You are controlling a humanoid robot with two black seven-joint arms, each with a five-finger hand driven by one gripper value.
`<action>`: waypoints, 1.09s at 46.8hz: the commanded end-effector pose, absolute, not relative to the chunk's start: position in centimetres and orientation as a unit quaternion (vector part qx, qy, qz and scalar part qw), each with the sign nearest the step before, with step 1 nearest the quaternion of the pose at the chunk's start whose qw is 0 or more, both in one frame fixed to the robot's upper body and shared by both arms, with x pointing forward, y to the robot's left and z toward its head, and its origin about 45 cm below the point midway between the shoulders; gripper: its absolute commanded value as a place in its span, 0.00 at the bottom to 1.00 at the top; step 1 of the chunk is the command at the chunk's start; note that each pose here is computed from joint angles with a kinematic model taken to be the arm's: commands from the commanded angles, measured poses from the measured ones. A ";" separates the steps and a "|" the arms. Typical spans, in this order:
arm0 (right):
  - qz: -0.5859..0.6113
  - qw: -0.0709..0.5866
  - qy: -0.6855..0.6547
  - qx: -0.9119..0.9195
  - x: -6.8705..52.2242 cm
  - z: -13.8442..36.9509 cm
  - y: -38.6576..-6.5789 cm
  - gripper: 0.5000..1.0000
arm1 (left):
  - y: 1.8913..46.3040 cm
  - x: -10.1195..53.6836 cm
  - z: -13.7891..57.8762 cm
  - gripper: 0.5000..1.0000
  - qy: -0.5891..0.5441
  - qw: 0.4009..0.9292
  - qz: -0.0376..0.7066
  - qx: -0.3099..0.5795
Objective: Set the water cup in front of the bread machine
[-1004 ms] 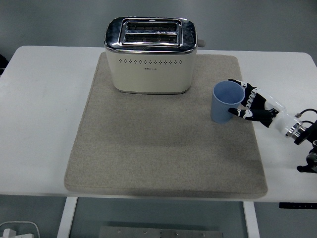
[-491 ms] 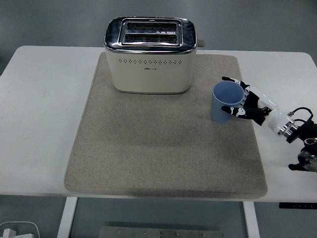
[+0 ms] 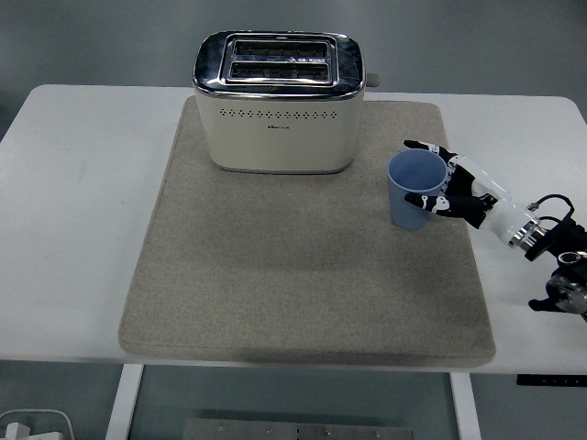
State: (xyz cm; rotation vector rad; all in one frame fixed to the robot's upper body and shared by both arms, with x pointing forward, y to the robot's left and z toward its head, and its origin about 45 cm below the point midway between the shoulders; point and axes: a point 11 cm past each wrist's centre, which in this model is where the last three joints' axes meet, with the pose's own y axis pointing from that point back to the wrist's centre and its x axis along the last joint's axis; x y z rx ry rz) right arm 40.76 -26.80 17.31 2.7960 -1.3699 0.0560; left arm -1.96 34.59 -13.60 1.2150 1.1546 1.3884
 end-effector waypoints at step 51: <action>0.019 -0.038 -0.374 0.926 41.5 19.1 -18.2 0.35 | 34.6 -2.0 -13.6 1.00 0.470 0.464 0.565 0.494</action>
